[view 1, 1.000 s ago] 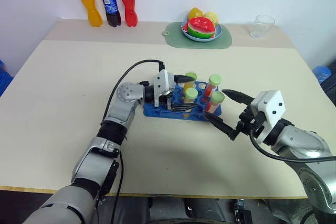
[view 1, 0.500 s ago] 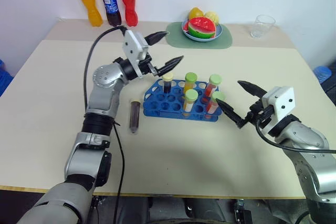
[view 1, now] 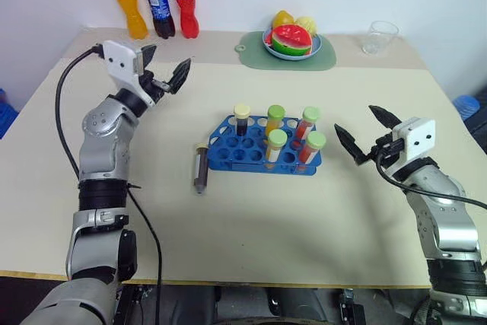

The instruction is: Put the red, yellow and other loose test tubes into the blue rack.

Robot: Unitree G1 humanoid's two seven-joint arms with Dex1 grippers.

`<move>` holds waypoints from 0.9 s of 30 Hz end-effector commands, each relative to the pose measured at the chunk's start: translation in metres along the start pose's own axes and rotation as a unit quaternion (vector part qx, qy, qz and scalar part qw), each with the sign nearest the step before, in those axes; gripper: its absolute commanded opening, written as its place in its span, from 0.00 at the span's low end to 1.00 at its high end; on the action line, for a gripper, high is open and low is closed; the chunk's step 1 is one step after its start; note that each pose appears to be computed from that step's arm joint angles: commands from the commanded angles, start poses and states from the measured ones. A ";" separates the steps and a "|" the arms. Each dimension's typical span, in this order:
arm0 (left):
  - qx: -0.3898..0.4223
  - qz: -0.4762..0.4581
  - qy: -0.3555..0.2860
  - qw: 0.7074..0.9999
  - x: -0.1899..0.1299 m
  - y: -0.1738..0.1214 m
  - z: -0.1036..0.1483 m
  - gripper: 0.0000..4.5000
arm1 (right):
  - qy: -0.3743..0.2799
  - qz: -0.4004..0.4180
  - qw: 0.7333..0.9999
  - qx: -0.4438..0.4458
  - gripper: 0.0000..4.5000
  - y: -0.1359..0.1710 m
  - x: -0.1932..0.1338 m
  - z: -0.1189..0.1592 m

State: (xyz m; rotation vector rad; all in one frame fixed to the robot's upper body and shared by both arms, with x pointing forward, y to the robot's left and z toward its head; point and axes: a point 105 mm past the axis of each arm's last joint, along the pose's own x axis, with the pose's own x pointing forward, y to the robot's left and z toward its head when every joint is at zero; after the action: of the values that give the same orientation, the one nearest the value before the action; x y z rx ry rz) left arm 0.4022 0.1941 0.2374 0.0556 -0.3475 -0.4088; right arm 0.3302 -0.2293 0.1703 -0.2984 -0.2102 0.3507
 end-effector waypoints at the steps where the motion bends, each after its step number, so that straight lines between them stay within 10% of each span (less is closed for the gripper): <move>1: 0.014 0.024 -0.006 1.000 -0.007 0.008 0.010 1.00 | -0.030 -0.050 0.998 -0.007 1.00 -0.018 0.007 0.013; 12: 0.001 0.160 0.082 0.984 -0.039 0.035 -0.027 1.00 | 0.041 -0.186 0.981 -0.031 1.00 -0.045 0.030 -0.020; 27: 0.000 0.234 0.150 0.961 -0.070 0.054 -0.069 1.00 | 0.047 -0.132 0.990 -0.024 1.00 -0.047 0.031 -0.026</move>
State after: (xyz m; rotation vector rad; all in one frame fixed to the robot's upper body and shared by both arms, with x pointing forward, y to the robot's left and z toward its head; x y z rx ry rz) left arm 0.3887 0.2700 0.1468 0.0312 -0.0067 0.0668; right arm 0.3828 -0.2551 0.1487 -0.3307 -0.1093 0.0922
